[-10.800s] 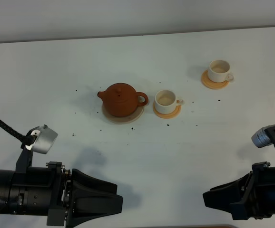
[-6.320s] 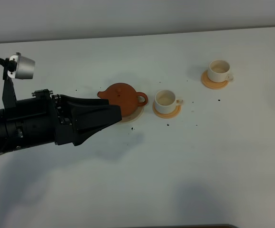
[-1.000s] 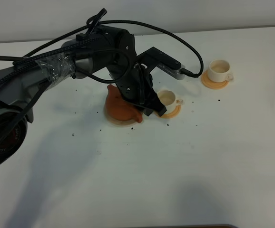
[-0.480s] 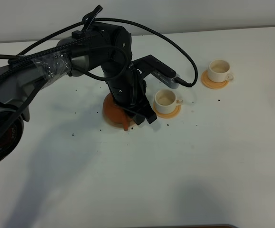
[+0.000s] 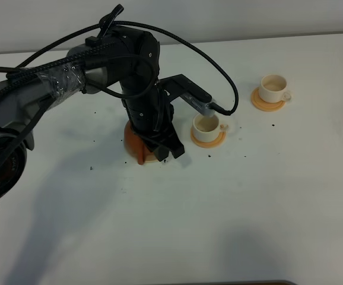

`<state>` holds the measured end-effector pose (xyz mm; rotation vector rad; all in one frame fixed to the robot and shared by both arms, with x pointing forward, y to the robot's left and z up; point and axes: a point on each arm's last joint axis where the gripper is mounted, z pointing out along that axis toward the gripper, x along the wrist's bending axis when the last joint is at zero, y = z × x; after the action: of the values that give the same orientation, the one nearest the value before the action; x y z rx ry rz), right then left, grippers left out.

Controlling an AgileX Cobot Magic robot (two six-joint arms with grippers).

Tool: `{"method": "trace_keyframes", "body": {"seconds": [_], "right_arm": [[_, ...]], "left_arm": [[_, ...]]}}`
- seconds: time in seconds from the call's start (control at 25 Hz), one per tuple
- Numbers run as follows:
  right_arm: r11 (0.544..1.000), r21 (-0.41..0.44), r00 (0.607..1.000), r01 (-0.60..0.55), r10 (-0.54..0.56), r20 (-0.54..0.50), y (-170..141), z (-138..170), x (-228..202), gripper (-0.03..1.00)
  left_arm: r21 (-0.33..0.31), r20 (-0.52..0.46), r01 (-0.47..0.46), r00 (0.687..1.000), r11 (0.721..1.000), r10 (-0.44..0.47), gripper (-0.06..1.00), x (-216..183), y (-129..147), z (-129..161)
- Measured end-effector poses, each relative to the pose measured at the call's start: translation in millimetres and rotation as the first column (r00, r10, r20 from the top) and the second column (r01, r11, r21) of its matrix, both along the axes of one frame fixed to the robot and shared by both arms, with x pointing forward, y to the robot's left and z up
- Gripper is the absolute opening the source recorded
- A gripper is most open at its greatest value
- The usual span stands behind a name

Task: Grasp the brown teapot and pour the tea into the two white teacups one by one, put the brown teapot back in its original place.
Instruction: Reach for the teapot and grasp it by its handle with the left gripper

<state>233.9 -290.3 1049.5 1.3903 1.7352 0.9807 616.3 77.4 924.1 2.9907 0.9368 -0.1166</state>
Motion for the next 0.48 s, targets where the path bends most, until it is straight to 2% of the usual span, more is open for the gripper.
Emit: {"method": "trace_keyframes", "body": {"seconds": [0.12, 0.48], "right_arm": [[1.000, 0.000, 1.000, 0.000, 0.000, 0.000, 0, 0, 0, 0.24], [1.000, 0.000, 1.000, 0.000, 0.000, 0.000, 0, 0, 0, 0.24]], "left_arm": [[0.031, -0.002, 0.013, 1.000, 0.999, -0.013, 0.28, 1, 5, 0], [0.066, 0.002, 0.057, 0.998, 0.996, -0.057, 0.28, 8, 21, 0]]}}
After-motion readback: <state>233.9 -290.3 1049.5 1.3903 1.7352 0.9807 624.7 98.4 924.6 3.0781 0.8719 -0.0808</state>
